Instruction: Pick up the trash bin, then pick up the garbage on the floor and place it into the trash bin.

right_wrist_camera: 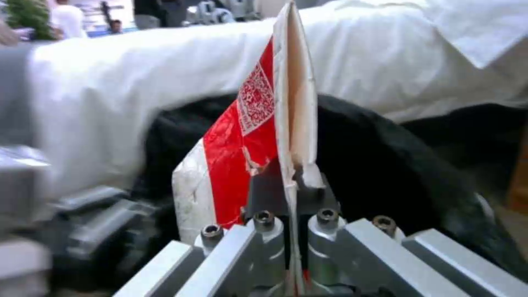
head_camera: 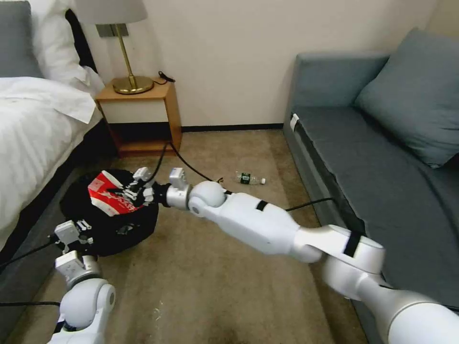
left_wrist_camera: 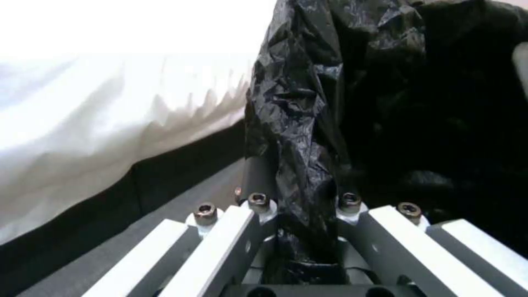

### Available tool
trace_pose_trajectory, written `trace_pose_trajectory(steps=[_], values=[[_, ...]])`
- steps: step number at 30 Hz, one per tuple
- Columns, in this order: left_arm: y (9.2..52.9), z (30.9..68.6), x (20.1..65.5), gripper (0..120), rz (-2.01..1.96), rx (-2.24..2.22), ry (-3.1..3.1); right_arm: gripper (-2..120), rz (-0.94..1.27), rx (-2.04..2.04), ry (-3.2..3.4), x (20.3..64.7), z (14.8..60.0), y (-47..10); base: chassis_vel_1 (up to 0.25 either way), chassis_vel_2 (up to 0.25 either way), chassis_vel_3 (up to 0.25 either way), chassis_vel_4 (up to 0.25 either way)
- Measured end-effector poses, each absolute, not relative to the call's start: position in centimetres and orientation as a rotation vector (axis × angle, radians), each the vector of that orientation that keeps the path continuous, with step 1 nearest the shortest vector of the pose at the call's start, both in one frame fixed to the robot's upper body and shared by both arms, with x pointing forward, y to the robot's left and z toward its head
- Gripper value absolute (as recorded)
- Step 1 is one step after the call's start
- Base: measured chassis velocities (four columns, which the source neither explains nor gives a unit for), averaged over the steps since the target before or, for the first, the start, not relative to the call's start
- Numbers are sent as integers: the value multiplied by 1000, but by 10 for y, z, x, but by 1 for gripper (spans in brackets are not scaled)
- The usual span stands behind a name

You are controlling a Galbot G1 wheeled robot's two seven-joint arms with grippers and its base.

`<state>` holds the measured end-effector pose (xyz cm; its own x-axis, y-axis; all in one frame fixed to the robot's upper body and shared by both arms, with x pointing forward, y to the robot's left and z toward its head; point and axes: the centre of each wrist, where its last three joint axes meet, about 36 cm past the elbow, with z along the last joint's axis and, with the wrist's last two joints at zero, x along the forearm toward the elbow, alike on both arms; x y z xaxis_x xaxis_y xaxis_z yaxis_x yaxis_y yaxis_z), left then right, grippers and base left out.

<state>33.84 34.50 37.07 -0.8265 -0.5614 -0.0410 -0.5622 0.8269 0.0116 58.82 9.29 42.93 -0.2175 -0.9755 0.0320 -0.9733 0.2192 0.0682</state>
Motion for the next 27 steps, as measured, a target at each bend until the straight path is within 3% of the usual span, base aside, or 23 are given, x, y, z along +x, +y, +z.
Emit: trace_pose_trajectory(steps=[9, 13, 19, 20, 27], values=[[339, 369, 338, 7, 9, -910, 2974, 5, 40, 1841, -2444, 592, 400, 80, 0, 0, 0, 0], [337, 369, 339, 7, 3, -907, 2973, 25, 27, 1880, -2424, 574, 401, 92, 0, 0, 0, 0], [337, 369, 339, 7, 4, -906, 2974, 41, 11, 1908, -2416, 564, 407, 99, 0, 0, 0, 0], [337, 369, 339, 7, 5, -907, 2975, 50, 3, 1921, -2412, 560, 410, 102, 0, 0, 0, 0], [339, 368, 337, 7, 13, -910, 2975, 73, -15, 1951, -2400, 548, 414, 109, 0, 0, 0, 0]])
